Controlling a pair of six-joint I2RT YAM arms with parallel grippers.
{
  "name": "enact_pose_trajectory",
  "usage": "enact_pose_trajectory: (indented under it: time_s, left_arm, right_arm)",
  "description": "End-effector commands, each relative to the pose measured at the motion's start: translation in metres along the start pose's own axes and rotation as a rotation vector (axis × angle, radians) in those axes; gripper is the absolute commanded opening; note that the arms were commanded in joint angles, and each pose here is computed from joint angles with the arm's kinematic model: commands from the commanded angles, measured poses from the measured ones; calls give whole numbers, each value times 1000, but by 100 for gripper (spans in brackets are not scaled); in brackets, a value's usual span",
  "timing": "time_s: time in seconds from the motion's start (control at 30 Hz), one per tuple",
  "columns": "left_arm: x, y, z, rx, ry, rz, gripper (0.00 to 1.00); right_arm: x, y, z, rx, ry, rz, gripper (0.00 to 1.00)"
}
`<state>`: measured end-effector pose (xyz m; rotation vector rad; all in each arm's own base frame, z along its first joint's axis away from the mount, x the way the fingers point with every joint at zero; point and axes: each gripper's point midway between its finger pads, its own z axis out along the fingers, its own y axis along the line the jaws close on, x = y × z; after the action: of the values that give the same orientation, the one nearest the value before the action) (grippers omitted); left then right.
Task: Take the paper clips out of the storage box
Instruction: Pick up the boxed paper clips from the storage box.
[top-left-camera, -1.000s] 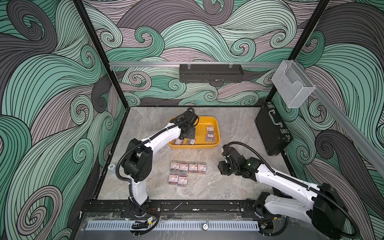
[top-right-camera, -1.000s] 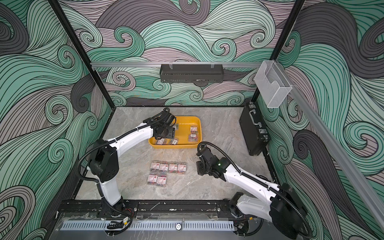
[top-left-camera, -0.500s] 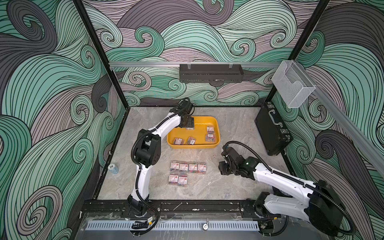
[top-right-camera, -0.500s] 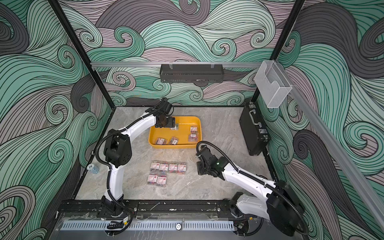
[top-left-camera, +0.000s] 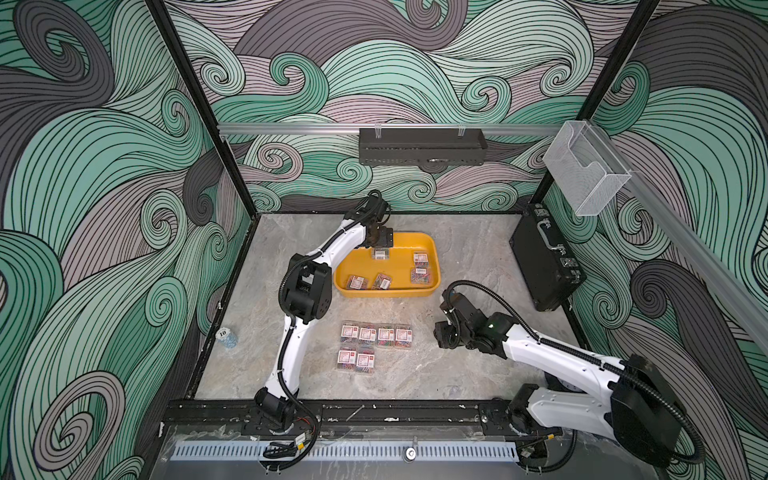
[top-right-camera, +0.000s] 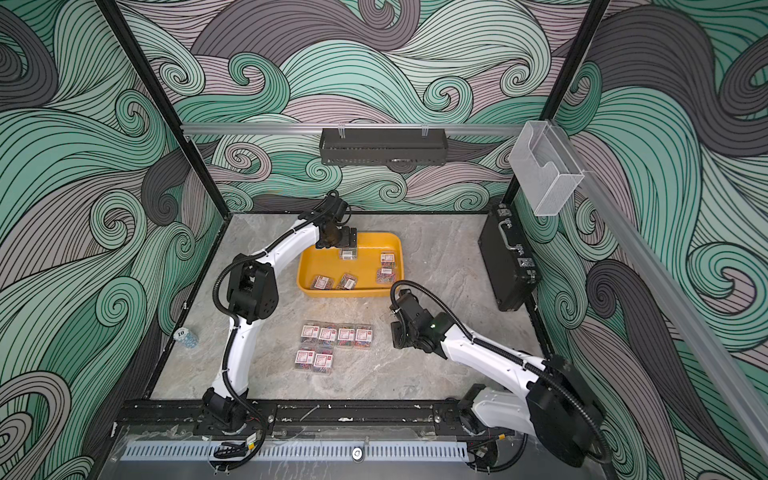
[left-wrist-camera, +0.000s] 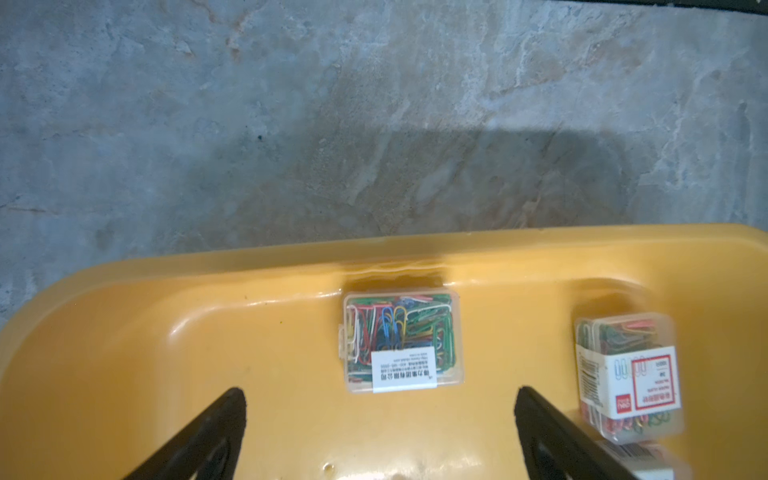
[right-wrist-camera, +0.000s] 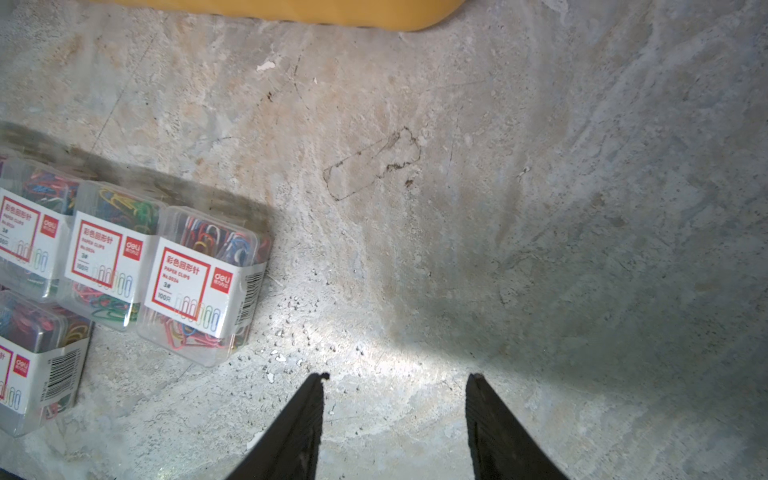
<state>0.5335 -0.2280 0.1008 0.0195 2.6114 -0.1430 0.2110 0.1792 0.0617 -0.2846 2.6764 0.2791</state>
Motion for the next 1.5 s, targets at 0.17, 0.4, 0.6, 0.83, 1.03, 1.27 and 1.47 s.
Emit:
enact_pose_trajectory:
  time_s: [0.17, 0.4, 0.6, 0.83, 1.03, 1.27, 1.47]
  left_arm:
    - [9, 0, 28, -2, 50, -22, 99]
    - [19, -5, 50, 14, 80, -40, 98]
    - [25, -5, 56, 0, 92, -31, 91]
    - [30, -5, 64, -20, 101, -5, 82]
    - [35, -6, 69, -24, 120, 5, 73]
    - [32, -7, 57, -15, 122, 4, 61]
    - [24, -16, 26, 44, 114, -29, 60]
  right_arm:
    - [1, 1, 4, -5, 9, 10, 55]
    - [4, 1, 6, -5, 25, 12, 54]
    - [3, 1, 8, -1, 28, 10, 54]
    - [0, 2, 5, -5, 23, 8, 53]
    - [1, -2, -1, 6, 7, 11, 53]
    - [-6, 0, -4, 6, -11, 2, 53]
    - [-41, 8, -21, -18, -107, -25, 55]
